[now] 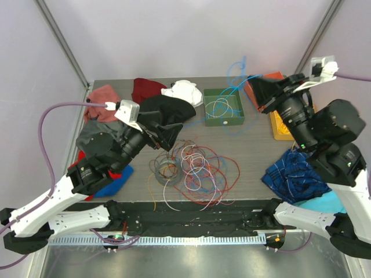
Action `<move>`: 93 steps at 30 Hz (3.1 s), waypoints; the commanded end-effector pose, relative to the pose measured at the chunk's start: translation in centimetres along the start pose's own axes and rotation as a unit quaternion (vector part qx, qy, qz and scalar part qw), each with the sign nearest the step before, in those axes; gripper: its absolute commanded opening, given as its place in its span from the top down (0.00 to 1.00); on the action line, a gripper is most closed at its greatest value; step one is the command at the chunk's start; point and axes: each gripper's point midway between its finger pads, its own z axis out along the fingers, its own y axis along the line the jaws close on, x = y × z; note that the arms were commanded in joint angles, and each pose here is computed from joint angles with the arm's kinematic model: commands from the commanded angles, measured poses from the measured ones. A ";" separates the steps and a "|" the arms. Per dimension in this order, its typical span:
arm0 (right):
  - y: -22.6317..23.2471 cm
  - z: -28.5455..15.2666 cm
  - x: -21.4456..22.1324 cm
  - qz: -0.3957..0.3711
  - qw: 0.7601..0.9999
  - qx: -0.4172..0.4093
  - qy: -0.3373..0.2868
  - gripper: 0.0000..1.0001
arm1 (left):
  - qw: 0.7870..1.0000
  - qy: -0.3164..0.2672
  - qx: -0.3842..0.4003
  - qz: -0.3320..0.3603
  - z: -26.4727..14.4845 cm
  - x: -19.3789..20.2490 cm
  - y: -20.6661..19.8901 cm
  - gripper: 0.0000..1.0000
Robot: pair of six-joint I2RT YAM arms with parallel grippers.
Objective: Untangle the cables
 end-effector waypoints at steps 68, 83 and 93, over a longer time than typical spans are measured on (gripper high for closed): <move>8.3 -2.8 -0.2 0.112 0.970 -0.193 0.099 0.99 | 0.965 -0.106 0.213 -0.114 9.7 14.6 -7.5 0.02; 5.6 -3.2 -1.0 0.088 0.985 -0.132 0.071 0.99 | 0.985 0.006 0.113 -0.127 9.3 19.3 -3.8 1.00; 2.7 -1.9 -5.0 0.048 0.998 -0.048 0.003 0.99 | 0.962 0.192 -0.133 -0.144 1.9 29.4 6.4 1.00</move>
